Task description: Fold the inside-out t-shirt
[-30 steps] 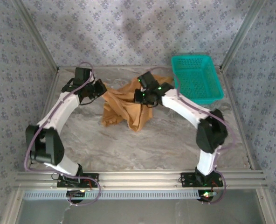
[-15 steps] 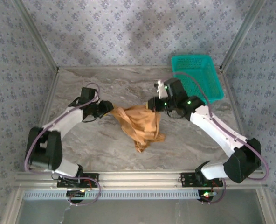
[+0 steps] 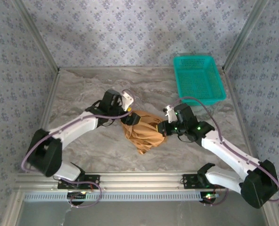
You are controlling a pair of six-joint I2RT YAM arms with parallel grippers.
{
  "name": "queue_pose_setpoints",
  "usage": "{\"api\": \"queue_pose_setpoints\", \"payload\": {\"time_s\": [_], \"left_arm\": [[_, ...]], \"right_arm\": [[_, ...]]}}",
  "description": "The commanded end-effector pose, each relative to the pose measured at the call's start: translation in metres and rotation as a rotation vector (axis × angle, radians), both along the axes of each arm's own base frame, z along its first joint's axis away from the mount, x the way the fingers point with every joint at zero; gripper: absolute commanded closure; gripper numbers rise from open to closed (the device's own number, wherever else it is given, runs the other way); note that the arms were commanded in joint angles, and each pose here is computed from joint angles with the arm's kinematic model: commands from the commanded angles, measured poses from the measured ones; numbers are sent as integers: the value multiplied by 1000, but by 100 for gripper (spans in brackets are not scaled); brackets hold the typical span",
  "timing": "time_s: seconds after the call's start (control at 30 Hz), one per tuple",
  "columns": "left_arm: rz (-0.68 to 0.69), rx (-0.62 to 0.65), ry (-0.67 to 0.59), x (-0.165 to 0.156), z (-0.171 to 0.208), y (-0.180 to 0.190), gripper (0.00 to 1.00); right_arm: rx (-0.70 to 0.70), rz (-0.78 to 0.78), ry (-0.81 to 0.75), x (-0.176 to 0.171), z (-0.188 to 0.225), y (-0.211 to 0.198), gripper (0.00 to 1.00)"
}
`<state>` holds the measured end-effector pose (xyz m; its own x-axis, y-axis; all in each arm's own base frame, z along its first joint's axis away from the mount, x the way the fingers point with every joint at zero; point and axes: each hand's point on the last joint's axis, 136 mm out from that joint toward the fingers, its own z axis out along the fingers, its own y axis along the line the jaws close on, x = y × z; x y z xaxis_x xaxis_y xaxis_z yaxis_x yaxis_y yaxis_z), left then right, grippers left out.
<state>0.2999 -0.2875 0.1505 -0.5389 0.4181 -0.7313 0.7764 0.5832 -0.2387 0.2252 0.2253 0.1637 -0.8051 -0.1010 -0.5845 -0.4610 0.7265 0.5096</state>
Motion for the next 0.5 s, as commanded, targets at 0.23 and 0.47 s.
{"api": "queue_pose_setpoints", "payload": {"time_s": [0.23, 0.47], "left_arm": [[-240, 155, -2, 21, -36, -42, 22], [-273, 268, 120, 31, -86, -60, 40]], "right_arm": [[15, 6, -16, -19, -12, -4, 100], [15, -4, -37, -23, -3, -10, 100]]}}
